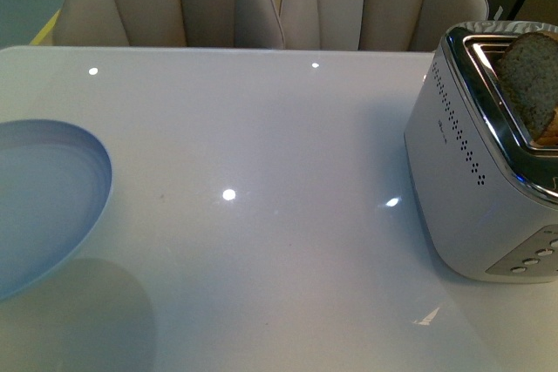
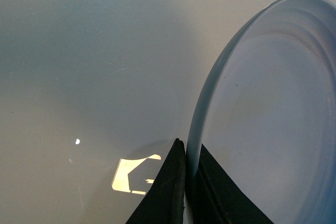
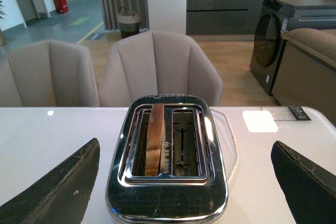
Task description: Left arm holds plate, right arm toasts bread
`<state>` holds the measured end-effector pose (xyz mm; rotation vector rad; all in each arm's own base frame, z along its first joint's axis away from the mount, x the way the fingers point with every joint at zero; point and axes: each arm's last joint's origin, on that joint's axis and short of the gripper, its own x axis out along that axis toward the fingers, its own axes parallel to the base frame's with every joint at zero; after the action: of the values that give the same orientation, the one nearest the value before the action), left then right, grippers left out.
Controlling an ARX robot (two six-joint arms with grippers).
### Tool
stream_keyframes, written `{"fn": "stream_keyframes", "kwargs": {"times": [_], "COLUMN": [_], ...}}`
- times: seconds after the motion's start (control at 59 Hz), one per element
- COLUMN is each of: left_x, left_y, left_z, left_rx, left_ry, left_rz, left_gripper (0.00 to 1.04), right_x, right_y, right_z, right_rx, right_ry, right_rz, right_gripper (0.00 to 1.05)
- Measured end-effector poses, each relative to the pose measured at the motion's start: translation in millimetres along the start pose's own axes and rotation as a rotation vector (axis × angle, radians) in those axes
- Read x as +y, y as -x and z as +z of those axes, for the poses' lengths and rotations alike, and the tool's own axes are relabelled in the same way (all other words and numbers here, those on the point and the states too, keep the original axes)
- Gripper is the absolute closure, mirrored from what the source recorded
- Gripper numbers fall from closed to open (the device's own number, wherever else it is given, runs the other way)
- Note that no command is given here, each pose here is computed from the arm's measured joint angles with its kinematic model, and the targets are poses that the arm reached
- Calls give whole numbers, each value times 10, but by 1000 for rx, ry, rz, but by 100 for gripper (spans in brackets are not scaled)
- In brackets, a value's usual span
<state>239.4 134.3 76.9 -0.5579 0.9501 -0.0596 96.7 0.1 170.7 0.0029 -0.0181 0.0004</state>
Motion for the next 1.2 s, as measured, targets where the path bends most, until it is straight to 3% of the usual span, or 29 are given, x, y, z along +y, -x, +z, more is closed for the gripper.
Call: {"fn": "stream_keyframes", "kwargs": {"times": [0.44,1.202], "left_x": [325,828], "left_y": [-348,-779], "left_z": [-46,-52], "left_rx": [41,50], "left_ry": [-85,-93], "left_rz": [-48,-59], "left_gripper": [102,102], "right_x": [0,0], "right_y": [0,0], "right_z": [0,0], "right_rx": [0,0], "right_ry": [0,0], "right_rz": [0,0], "right_gripper": [9,9]}}
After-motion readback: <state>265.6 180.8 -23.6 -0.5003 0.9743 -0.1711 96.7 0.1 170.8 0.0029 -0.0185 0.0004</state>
